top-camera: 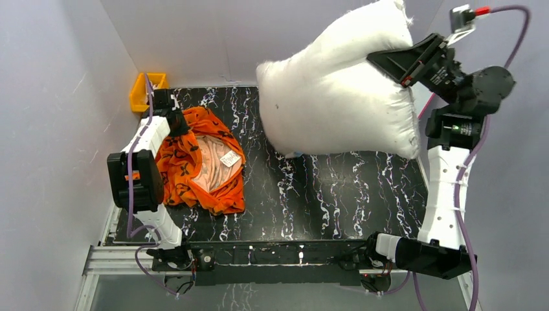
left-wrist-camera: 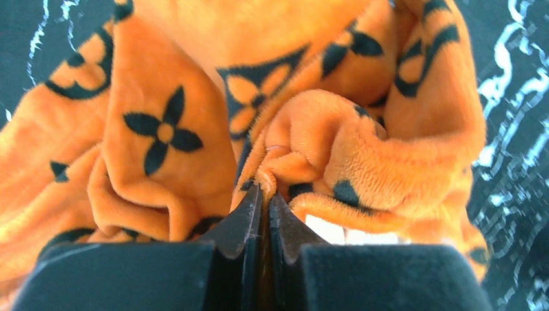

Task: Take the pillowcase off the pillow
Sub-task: Remove the pillow from the pillowcase.

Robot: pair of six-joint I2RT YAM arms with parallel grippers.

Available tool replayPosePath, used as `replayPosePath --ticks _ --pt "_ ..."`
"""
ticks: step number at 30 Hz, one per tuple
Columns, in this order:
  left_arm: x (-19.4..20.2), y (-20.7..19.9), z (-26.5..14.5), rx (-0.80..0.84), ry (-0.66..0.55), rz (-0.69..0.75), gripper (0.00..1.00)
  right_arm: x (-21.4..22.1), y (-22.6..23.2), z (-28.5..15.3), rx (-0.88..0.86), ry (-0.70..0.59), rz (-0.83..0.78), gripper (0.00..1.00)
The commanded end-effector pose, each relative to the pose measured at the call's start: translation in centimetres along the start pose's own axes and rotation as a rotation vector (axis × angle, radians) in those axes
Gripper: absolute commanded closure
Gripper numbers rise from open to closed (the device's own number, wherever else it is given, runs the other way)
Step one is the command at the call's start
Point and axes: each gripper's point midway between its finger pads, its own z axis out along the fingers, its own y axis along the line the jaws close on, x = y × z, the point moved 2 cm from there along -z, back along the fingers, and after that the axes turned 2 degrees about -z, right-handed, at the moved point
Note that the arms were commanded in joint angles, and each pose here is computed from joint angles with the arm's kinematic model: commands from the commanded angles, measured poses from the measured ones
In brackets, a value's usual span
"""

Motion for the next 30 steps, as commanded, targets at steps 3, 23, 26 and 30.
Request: replayPosePath --ticks 3,23,26,30 --pt "0.5 -1.7 -4.9 0.156 -0.053 0.012 1.0 3.4 -7.1 -1.8 0.262 -0.129 0.077 1.0" --pt "0.7 -12.6 -12.9 0.57 -0.017 0.036 0.91 5.7 -14.4 -24.0 1.607 -0.656 -0.202 0.38" --pt "0.7 -14.6 -13.8 0.642 0.009 0.072 0.52 5.2 -14.2 -23.0 1.605 -0.566 -0.194 0.02" --pt "1.0 -15.9 -14.3 0.65 0.011 0.111 0.33 2.9 -12.6 -21.7 1.554 -0.555 -0.229 0.01"
